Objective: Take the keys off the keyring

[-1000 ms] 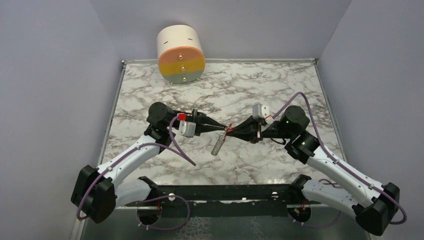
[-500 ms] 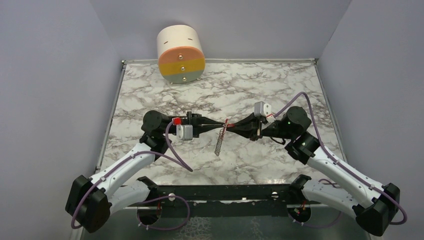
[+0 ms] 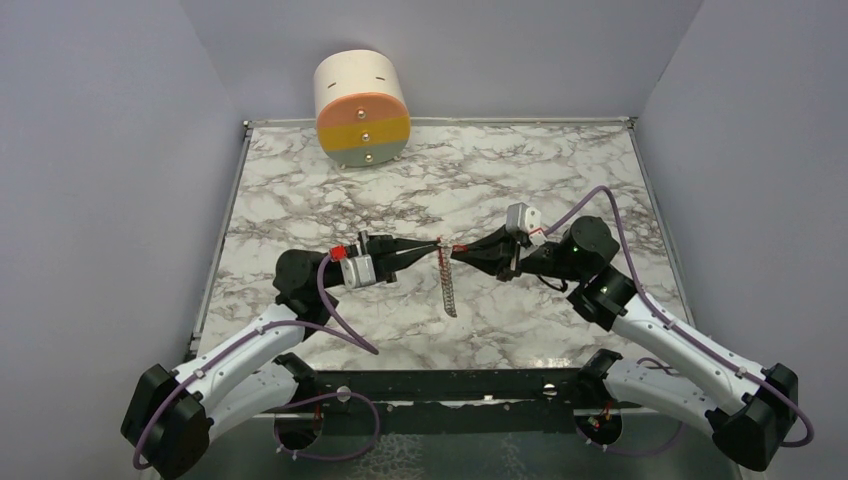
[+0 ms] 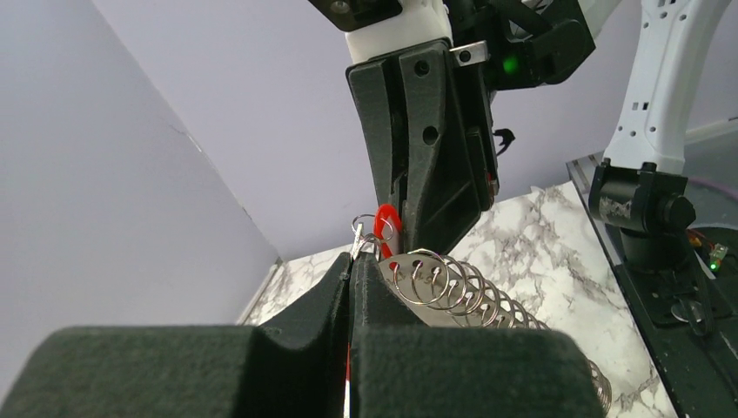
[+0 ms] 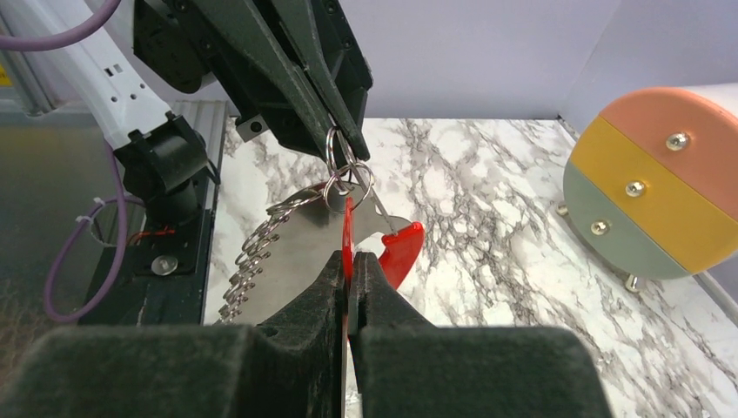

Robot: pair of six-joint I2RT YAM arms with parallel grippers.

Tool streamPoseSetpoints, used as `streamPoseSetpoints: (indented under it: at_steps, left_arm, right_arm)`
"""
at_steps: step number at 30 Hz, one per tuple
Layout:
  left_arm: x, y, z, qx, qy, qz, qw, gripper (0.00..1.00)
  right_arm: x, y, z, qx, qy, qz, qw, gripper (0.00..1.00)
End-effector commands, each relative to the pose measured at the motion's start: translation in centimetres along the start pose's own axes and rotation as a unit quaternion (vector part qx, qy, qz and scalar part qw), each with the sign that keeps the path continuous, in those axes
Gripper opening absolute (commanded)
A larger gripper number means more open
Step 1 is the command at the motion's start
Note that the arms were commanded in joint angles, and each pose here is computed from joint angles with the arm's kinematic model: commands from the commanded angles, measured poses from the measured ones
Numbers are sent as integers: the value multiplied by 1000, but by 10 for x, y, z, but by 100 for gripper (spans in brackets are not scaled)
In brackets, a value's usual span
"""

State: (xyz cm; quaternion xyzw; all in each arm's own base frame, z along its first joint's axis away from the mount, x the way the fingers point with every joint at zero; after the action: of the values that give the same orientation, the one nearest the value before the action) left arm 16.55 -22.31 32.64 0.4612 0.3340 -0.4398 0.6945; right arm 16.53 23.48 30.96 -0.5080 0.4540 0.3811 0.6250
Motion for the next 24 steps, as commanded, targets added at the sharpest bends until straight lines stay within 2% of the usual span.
streamPoseSetpoints:
  at_steps: [1,13,21,22,24]
  left_arm:
    - [-28,12,-1,-54,-66,32,996,0]
    - [-43,20,-13,-126,-115,56,984,0]
    - [-47,16,-13,-116,-131,60,983,0]
    - [-46,16,-12,-114,-131,58,983,0]
    - [-45,14,-11,-106,-132,56,984,0]
  right_arm:
    - [0,-4,-3,27,-2,-2,1000,1]
    - [16,-4,-4,40,13,5,999,1]
    - [11,-3,-1,29,2,4,1000,1]
    - [9,-4,-1,30,0,4,1000,1]
    - [7,-4,0,32,-4,5,999,9]
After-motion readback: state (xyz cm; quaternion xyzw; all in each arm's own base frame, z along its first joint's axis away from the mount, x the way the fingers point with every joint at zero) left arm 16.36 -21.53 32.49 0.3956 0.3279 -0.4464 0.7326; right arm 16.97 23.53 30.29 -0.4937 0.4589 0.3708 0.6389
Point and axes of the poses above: each gripper's point midway between its finger pads, its own z axis out along the fingers, its own y axis along the line the jaws close on, x = y × z, the point moved 6 cm from there along -z, back along the fingers, and after that the axes turned 7 degrees about -z, right-handed, at the moved point
